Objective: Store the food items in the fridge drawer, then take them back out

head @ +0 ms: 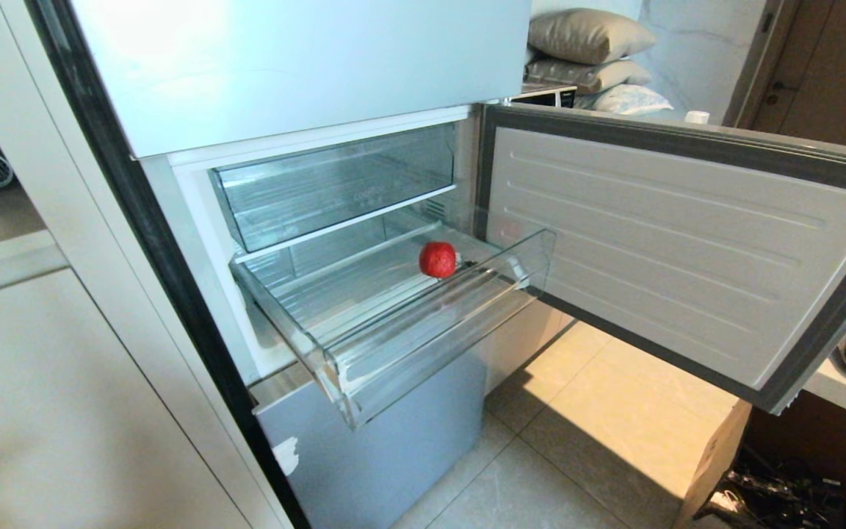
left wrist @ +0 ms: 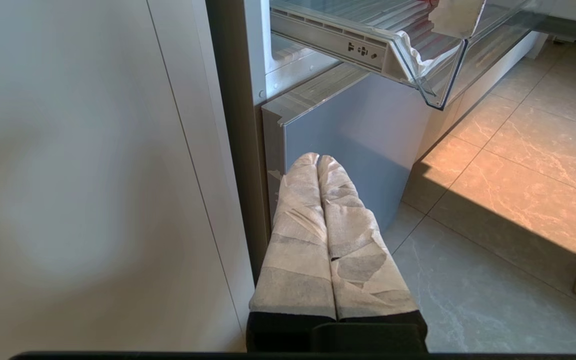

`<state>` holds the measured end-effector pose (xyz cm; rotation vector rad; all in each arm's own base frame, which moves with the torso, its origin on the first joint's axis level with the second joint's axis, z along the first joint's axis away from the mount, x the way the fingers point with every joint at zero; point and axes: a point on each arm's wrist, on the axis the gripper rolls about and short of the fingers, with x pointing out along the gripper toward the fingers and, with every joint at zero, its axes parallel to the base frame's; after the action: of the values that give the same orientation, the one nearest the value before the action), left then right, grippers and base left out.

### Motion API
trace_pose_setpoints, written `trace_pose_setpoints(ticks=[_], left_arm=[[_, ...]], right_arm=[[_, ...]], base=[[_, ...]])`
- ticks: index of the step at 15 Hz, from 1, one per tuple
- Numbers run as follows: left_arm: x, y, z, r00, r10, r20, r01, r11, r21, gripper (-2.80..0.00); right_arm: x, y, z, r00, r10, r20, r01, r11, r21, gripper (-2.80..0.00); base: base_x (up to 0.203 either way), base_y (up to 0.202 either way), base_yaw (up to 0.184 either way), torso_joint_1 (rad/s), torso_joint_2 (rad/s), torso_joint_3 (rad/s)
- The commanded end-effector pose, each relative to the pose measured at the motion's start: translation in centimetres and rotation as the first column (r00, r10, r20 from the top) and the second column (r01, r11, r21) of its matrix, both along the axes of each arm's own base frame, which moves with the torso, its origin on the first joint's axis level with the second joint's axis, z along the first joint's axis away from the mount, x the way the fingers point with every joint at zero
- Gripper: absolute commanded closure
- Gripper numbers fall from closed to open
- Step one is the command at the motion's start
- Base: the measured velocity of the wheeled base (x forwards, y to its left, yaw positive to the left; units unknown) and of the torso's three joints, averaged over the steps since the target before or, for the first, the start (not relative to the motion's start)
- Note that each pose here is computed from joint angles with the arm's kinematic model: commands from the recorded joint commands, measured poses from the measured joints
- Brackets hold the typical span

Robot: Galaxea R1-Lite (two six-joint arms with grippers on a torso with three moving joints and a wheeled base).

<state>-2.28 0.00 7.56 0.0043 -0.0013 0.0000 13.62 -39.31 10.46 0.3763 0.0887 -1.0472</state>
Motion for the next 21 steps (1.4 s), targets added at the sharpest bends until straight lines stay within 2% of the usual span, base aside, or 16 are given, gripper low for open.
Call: trace_pose_setpoints(ticks=[1,7,8,16,21], left_arm=[[0.0,0.0,0.0,1.0,0.0,-0.001,0.0,1.0,-0.001,0.0],[0.0,0.0,0.0,1.0,0.0,-0.003,0.0,1.0,0.0,0.0],[0.0,0.0,0.0,1.0,0.0,-0.002,0.0,1.0,0.0,0.0],[0.0,0.0,0.0,1.0,0.0,-0.002,0.0,1.0,0.0,0.0],[0.0,0.0,0.0,1.0,0.0,-0.001,0.0,1.0,0.0,0.0]], right_arm=[[0.5,-0.9,-2.0,1.0,0.01,-0.009,-0.01,0.999,0.032,0.0],[0.5,-0.9,-2.3,0.999,0.033,-0.008,-0.033,0.998,0.045,0.0],[0.5,-0.8,-2.3,0.999,0.034,-0.009,-0.033,0.998,0.046,-2.8],[0.2,-0.2,-1.2,0.999,0.038,-0.003,-0.037,0.999,0.033,-2.8],[-0.4,2.1,1.7,0.999,0.043,0.01,-0.043,0.999,-0.009,-2.8]], base=[[0.0,0.0,0.0,0.0,0.0,0.0],[0.0,0.0,0.0,0.0,0.0,0.0],[0.0,0.0,0.0,0.0,0.0,0.0],[0.0,0.0,0.0,0.0,0.0,0.0],[0.0,0.0,0.0,0.0,0.0,0.0]])
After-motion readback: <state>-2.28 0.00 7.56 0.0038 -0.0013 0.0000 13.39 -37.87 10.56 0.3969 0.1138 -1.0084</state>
